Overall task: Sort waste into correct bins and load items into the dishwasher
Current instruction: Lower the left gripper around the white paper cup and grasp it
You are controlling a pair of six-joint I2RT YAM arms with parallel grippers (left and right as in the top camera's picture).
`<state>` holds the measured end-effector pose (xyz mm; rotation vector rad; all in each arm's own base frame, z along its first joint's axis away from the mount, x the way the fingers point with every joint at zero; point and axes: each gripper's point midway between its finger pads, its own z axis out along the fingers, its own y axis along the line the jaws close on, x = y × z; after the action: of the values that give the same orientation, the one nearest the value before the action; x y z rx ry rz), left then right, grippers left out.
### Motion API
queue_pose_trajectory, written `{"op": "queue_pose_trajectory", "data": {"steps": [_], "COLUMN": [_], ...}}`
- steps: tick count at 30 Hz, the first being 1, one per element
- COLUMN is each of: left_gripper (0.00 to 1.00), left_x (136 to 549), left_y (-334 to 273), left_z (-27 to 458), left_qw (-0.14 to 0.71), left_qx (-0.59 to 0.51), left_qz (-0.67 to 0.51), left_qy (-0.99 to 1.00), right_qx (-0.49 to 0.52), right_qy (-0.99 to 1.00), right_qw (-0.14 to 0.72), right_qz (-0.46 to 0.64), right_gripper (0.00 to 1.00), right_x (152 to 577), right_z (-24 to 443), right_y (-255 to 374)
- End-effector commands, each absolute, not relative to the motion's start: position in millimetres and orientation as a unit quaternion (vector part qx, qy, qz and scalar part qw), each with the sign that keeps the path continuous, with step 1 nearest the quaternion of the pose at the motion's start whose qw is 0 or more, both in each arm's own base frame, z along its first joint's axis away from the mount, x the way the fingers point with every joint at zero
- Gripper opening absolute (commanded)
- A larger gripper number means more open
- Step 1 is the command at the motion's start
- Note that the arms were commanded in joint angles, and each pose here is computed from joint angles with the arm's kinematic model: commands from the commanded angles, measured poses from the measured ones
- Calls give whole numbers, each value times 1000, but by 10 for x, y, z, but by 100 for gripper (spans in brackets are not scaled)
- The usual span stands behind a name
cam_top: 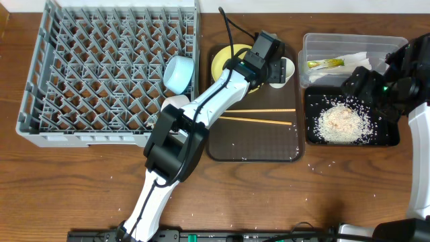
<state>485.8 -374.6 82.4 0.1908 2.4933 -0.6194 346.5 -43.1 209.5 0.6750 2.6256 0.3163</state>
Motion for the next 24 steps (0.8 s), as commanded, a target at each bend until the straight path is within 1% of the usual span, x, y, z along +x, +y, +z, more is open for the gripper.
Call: {"op": "queue_pose_trajectory", "data": {"steps": [1, 13, 14, 17, 24], "left_gripper": [75, 74, 70, 66, 65], "left_x": [4943, 5021, 5023, 5023, 5021], "left_y": [-3707, -3614, -3611, -3614, -3612], "left_z": [917, 919, 920, 922, 918], "left_qw": [291, 309, 309, 309, 309], "left_qx": [55, 43, 43, 43, 43], "left_qz": [-231, -208, -207, -208, -207], "left_qy": [927, 927, 927, 927, 927], "right_qx": [240, 240, 240, 240, 240], "right_qy": [940, 940, 940, 940, 940], "right_qw": [214, 214, 214, 214, 214], "right_qz": [116, 116, 116, 116, 116], "right_gripper": [99, 99, 99, 99, 99], "right_x": [3477, 3477, 3477, 3477, 3477], "right_z": [2162, 2162, 2162, 2162, 2162], "right_y": [-426, -426, -426, -426, -426]}}
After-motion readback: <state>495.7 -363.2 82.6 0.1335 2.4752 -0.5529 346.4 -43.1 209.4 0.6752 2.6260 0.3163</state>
